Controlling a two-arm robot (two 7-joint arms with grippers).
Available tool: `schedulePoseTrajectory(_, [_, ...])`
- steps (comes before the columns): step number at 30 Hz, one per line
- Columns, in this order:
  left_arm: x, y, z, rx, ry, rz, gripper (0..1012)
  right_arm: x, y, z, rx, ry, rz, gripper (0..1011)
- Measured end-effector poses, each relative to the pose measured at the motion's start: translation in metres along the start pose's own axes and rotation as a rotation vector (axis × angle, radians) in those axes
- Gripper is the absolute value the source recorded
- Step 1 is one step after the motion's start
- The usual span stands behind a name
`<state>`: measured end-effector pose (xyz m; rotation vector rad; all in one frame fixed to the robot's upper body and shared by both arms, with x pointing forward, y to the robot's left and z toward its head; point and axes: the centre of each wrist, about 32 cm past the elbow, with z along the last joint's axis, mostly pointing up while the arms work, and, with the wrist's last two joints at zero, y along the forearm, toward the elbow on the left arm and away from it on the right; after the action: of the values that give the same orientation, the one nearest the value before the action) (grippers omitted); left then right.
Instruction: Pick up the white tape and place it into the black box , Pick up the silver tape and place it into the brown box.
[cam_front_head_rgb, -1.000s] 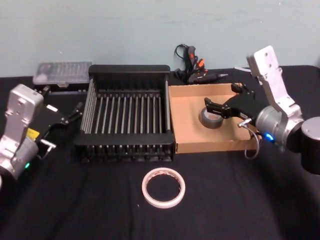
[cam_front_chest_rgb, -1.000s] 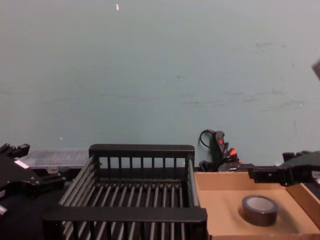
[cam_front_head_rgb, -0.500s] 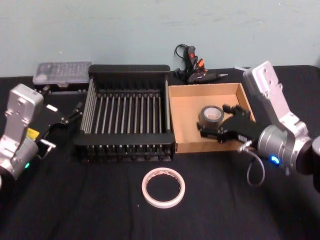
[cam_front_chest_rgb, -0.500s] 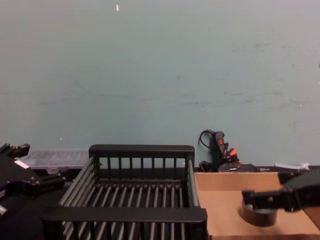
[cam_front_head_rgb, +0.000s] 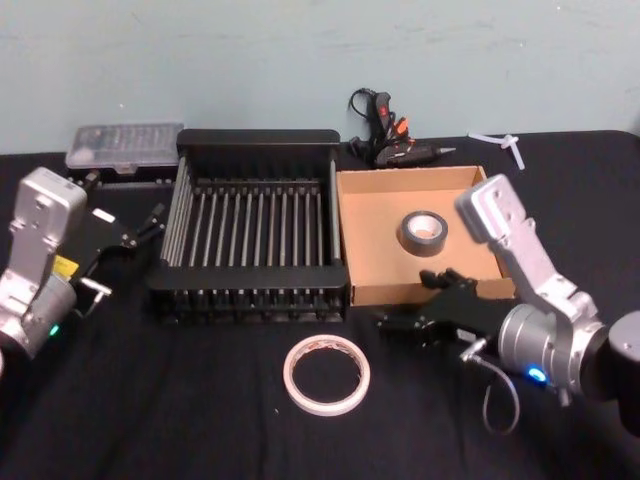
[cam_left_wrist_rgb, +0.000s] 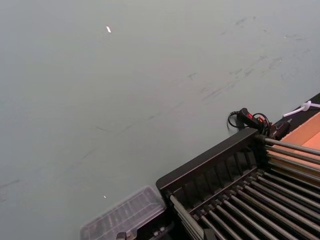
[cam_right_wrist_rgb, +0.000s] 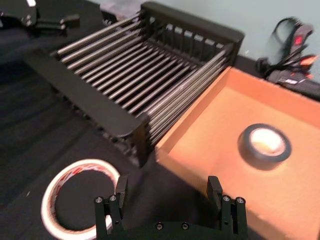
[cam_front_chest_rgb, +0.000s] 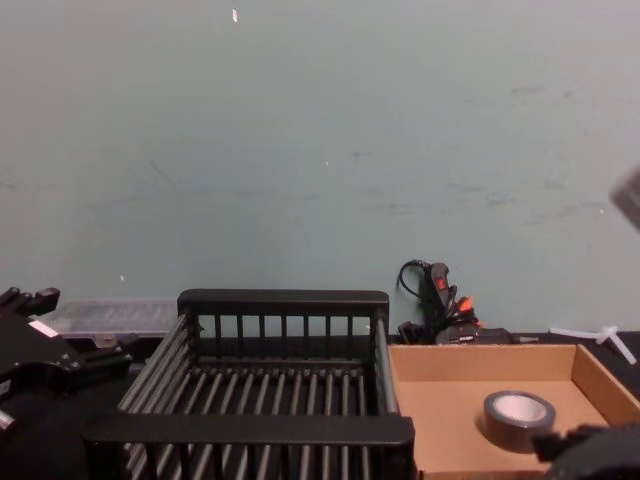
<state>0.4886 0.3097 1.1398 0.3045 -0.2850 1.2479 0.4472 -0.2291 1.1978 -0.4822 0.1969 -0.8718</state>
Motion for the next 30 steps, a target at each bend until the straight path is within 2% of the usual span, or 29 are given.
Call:
schedulePoseTrajectory(11, [0.0,0.0,0.0,0.0,0.0,0.0,1001,-0.0268,0.013,-0.003,-0.066,-0.037,0.024,1002])
schedulePoseTrajectory(16, [0.0,0.0,0.0,0.0,0.0,0.0,1001,-0.0341,0.019,-0.003,-0.081,-0.052,0.031,1002])
schedulePoseTrajectory(21, [0.0,0.0,0.0,0.0,0.0,0.0,1001,-0.0389,0.024,-0.003,-0.097,-0.061,0.033,1002])
schedulePoseTrajectory(30, [0.0,0.0,0.0,0.0,0.0,0.0,1001,-0.0424,0.029,-0.005,-0.117,-0.066,0.035,1002])
